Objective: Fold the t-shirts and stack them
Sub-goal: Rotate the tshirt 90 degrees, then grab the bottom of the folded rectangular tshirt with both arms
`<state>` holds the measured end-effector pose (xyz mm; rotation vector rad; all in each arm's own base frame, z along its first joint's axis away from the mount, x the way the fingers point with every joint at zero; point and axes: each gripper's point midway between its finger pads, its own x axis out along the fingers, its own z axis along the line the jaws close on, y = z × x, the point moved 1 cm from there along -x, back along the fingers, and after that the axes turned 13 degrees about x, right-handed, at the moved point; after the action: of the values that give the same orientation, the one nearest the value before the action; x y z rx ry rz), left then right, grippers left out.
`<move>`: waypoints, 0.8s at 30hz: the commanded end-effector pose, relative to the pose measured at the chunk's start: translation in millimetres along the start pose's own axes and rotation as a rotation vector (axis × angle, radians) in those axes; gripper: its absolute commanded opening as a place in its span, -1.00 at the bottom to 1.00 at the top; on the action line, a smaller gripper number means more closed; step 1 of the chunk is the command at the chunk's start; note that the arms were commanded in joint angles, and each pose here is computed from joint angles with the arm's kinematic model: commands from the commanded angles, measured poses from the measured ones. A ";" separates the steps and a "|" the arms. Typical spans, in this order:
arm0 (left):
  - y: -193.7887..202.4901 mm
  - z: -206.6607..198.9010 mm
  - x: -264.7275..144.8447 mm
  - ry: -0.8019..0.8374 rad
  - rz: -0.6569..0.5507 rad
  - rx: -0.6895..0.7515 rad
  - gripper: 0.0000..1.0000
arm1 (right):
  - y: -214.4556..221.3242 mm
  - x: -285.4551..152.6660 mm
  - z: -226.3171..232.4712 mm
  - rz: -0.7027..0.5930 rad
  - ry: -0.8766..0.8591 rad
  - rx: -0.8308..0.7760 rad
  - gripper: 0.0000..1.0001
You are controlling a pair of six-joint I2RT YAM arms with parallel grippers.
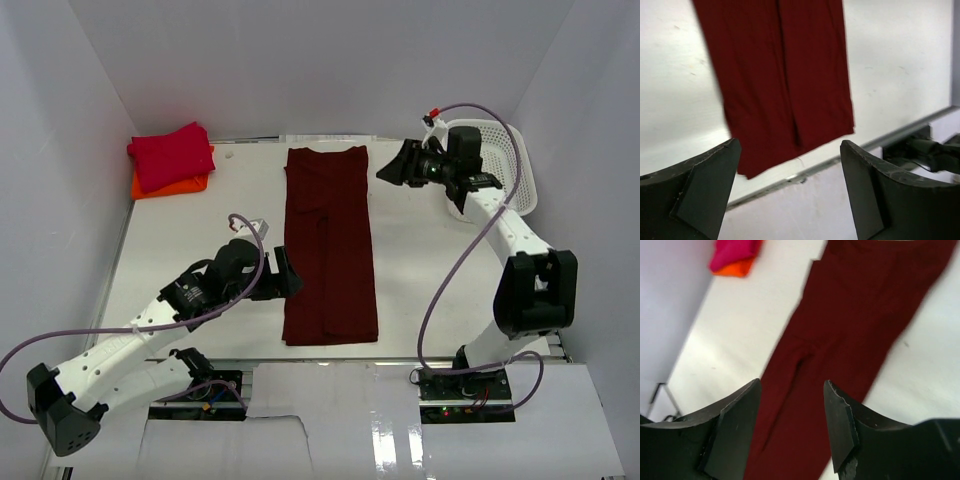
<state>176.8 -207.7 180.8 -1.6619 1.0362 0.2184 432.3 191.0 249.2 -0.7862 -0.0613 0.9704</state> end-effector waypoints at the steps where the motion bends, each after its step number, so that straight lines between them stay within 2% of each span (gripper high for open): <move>1: -30.9 19.1 -10.5 -0.109 -0.109 0.127 0.87 | 23.5 -39.7 -34.2 -0.007 0.275 -0.093 0.19; 4: -56.6 24.3 -18.7 -0.106 -0.208 0.193 0.89 | 41.0 -68.2 -36.4 -0.020 0.355 -0.109 0.20; 5: -67.4 36.3 -19.6 -0.128 -0.234 0.169 0.88 | 46.7 -74.0 -36.8 -0.017 0.369 -0.104 0.20; 7: -66.8 39.9 -8.1 -0.052 -0.173 0.168 0.80 | 66.1 -89.4 -37.0 0.000 0.396 -0.079 0.21; 8: -72.5 59.9 -3.5 -0.063 -0.162 0.115 0.77 | 68.7 -98.1 -33.0 -0.011 0.406 -0.082 0.21; 9: -66.7 53.2 0.8 0.043 -0.123 0.101 0.73 | 77.2 -104.4 -37.7 0.001 0.440 -0.068 0.21; 10: -56.9 61.2 9.7 0.060 -0.089 0.075 0.72 | 88.9 -108.8 -42.7 0.016 0.459 -0.055 0.21; 14: -65.5 70.8 12.2 0.087 -0.146 0.078 0.81 | 114.8 -133.0 -41.4 -0.011 0.491 -0.038 0.23; 15: -65.9 70.5 12.1 0.095 -0.151 0.078 0.89 | 121.3 -137.4 -42.8 -0.010 0.503 -0.028 0.24; 18: -58.1 70.3 16.5 0.115 -0.143 0.045 0.94 | 143.6 -147.8 -41.9 -0.008 0.496 -0.011 0.30; 24: -28.7 62.8 18.5 0.172 -0.094 -0.034 0.94 | 205.5 -157.9 -50.5 0.120 0.499 0.096 0.33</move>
<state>240.3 -153.5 153.7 -1.7319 1.0504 0.1108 234.6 103.0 149.4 -0.9836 0.3980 0.7997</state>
